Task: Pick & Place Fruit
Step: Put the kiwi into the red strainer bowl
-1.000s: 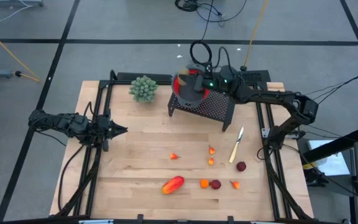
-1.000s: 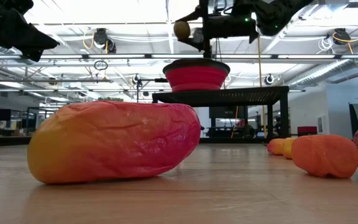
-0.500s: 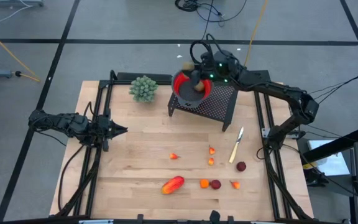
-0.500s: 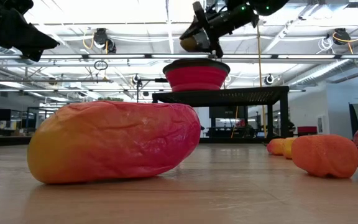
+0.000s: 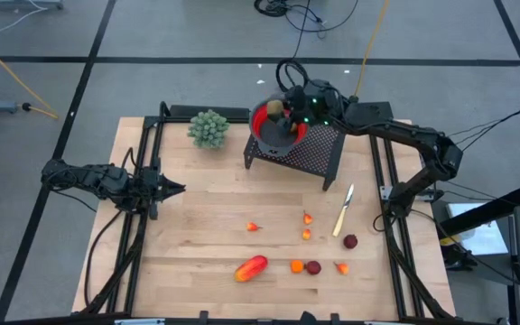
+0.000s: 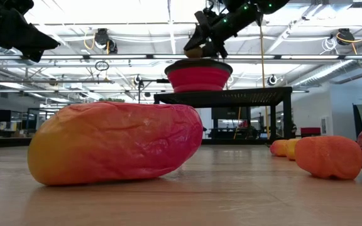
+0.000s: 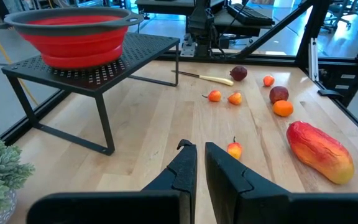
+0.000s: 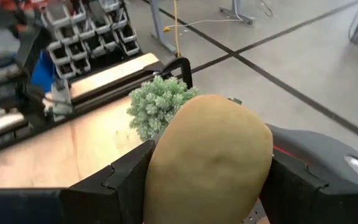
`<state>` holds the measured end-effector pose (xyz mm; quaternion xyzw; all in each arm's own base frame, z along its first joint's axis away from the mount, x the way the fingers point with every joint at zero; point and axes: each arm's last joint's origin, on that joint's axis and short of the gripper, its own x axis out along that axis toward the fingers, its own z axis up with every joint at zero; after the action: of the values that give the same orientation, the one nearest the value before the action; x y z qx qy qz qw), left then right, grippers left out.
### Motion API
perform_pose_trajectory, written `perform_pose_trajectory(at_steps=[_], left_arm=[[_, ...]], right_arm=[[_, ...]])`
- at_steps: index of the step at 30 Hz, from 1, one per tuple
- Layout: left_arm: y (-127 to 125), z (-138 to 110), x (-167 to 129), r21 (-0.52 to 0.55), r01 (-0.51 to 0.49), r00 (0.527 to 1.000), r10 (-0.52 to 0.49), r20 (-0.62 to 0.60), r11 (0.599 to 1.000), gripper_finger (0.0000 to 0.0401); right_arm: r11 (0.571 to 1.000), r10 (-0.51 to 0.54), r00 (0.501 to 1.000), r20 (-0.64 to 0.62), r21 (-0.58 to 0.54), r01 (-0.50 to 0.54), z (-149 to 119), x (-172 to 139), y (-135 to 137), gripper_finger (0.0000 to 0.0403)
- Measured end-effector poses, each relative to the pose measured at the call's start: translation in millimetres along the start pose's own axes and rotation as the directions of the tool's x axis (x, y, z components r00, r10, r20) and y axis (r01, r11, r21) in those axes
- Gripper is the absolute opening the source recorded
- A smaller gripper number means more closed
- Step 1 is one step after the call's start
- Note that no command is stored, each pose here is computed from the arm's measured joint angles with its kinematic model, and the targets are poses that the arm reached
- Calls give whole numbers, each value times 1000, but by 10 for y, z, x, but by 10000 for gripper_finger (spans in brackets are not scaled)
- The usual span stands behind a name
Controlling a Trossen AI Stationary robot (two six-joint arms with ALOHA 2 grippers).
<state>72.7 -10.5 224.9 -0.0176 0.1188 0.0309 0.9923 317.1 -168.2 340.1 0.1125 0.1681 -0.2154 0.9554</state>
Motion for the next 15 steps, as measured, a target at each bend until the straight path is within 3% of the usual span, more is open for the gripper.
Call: perform_pose_trajectory(at_steps=[5, 15], left_arm=[[0, 0, 0, 0, 0, 1000, 0, 0, 1000, 31], [0, 0, 0, 0, 0, 1000, 0, 0, 1000, 31]], right_arm=[[996, 11, 1000, -16, -83, -13, -20, 3, 44, 237], [994, -4, 997, -74, -111, -4, -117, 115, -13, 242]])
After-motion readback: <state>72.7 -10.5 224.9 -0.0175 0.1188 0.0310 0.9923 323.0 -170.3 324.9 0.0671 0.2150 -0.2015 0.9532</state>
